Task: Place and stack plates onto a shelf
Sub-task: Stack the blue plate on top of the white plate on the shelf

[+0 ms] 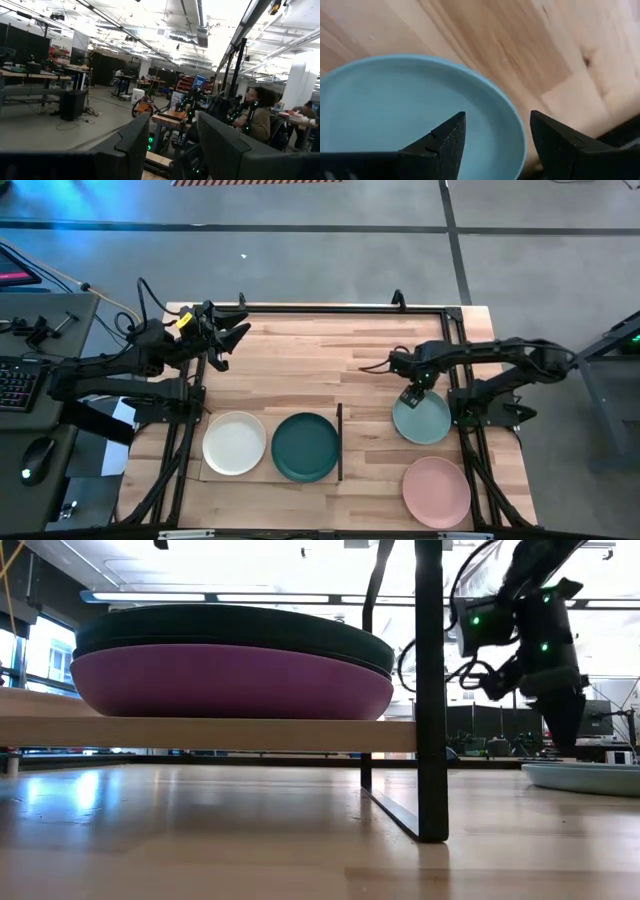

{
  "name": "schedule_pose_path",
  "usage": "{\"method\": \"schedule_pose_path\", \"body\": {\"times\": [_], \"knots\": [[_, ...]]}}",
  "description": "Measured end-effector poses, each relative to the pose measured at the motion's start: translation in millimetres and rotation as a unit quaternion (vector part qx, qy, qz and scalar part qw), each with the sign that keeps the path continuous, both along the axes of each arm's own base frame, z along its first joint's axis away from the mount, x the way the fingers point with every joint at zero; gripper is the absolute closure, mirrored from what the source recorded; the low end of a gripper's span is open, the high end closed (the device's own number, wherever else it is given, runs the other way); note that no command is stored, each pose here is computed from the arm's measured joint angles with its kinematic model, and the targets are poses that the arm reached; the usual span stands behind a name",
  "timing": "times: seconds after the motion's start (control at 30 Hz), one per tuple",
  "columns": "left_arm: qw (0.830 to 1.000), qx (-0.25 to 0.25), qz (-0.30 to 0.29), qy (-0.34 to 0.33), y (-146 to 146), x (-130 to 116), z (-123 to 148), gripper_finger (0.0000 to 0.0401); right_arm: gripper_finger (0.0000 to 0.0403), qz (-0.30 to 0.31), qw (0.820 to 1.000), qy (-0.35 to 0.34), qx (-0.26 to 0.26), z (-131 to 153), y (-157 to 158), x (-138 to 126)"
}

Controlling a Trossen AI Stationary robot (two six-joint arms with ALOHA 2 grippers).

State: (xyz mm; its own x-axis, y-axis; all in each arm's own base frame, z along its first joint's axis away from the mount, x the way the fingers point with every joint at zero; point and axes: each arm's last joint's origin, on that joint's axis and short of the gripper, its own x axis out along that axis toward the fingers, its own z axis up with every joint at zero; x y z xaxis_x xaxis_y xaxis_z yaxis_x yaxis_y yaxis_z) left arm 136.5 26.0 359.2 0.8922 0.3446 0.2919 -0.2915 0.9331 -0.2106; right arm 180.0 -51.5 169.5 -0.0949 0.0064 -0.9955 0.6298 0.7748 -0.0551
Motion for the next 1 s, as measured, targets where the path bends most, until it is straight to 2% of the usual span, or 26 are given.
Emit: {"method": "schedule_pose_path", "body": {"times": [0.2, 0.33, 0.43, 0.57, 0.6, 0.73, 0.83, 1.0], "knots": [[1.000, -0.011, -0.004, -0.005, 0.0, 0.0, 0.0, 0.0245, 0.0201, 0.052, 0.998, 0.031, 0.013, -19.7, -3.1, 10.8], [1.000, -0.016, -0.005, -0.006, 0.0, 0.0, 0.0, 0.0245, 0.0224, 0.081, 0.995, 0.045, 0.024, -32.1, -4.7, 16.7], [1.000, -0.016, -0.005, -0.006, 0.0, 0.0, 0.0, 0.0245, 0.0272, 0.083, 0.995, 0.053, 0.025, -36.1, -5.5, 18.9], [1.000, -0.017, -0.001, -0.006, 0.2, -0.1, 0.0, 0.0245, 0.0376, 0.092, 0.993, 0.065, 0.017, -36.2, -5.8, 17.0], [1.000, -0.017, 0.000, -0.006, 0.3, -0.1, 0.0, 0.0245, 0.0388, 0.096, 0.993, 0.067, 0.019, -35.5, -5.5, 15.8], [1.000, -0.017, 0.000, -0.006, 0.3, -0.1, 0.0, 0.0245, 0.0393, 0.093, 0.994, 0.061, 0.020, -27.4, -5.1, 10.5], [1.000, -0.017, 0.000, -0.007, 0.3, -0.2, 0.2, 0.0245, 0.0399, 0.086, 0.994, 0.048, 0.041, -14.8, -4.7, 3.9], [1.000, -0.013, 0.007, -0.003, 0.6, -0.2, -0.2, 0.0245, 0.0402, 0.075, 0.997, 0.007, 0.033, 27.8, -13.0, 6.3]]}}
